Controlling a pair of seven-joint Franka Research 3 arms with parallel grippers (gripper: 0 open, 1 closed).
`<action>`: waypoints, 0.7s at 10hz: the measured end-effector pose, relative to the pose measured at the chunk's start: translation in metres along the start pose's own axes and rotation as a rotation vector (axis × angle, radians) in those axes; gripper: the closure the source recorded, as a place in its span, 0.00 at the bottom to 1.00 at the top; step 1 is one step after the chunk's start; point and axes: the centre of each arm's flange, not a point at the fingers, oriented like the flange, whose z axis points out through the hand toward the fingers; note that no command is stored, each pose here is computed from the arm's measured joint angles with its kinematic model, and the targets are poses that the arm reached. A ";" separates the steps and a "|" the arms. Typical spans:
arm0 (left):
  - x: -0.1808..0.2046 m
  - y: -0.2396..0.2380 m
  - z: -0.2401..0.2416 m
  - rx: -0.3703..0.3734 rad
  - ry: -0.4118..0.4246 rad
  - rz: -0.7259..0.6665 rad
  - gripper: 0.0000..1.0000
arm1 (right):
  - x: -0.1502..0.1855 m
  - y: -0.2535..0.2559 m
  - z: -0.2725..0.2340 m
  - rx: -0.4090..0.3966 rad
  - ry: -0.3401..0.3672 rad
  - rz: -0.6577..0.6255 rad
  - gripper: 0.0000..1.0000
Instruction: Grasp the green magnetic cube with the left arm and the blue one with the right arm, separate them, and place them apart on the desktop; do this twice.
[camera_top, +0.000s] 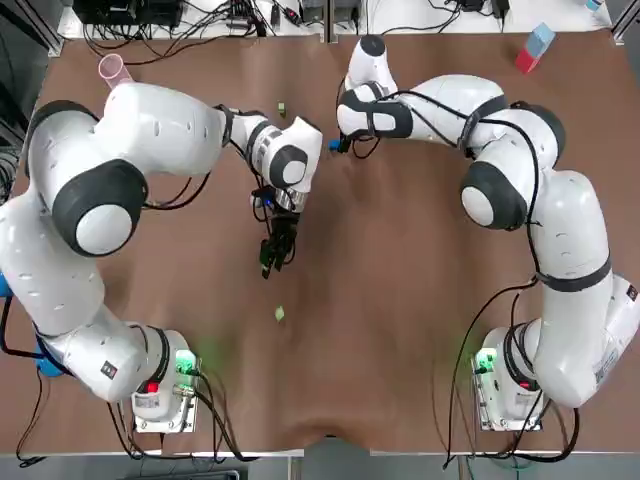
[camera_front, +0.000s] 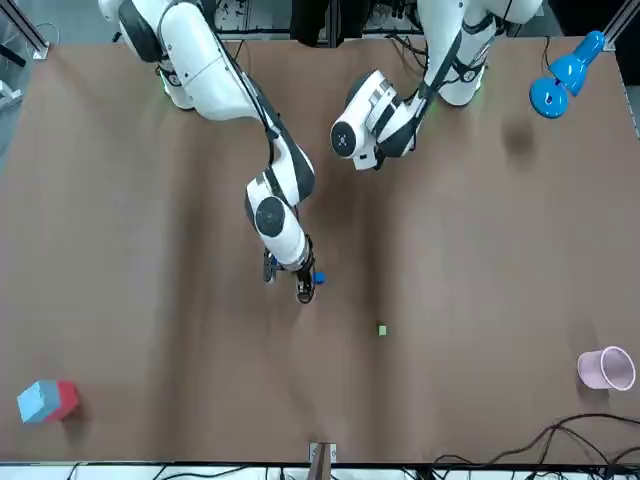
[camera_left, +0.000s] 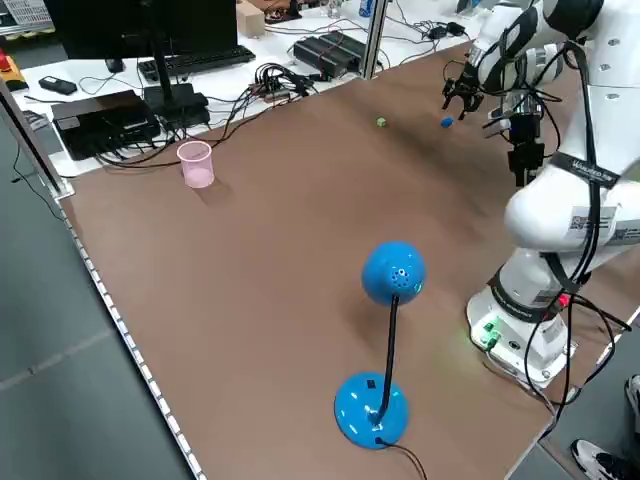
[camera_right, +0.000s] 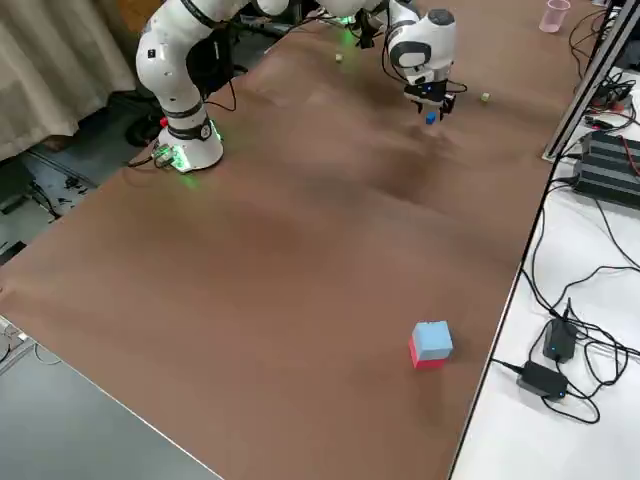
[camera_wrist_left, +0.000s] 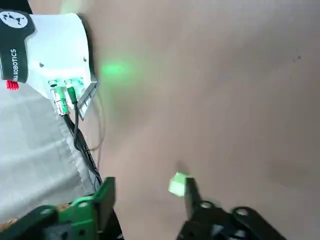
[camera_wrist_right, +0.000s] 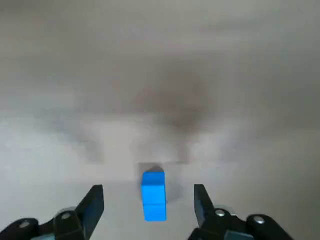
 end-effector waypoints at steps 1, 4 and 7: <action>0.014 0.007 -0.008 -0.041 -0.021 -0.021 0.12 | 0.000 0.001 0.004 0.001 -0.001 -0.001 0.19; 0.174 0.034 -0.117 -0.422 -0.235 -0.209 0.00 | -0.001 0.001 0.006 0.009 -0.006 -0.001 0.22; 0.210 0.084 -0.200 -0.597 -0.350 -0.316 0.00 | 0.001 -0.001 0.006 0.017 -0.008 0.002 0.22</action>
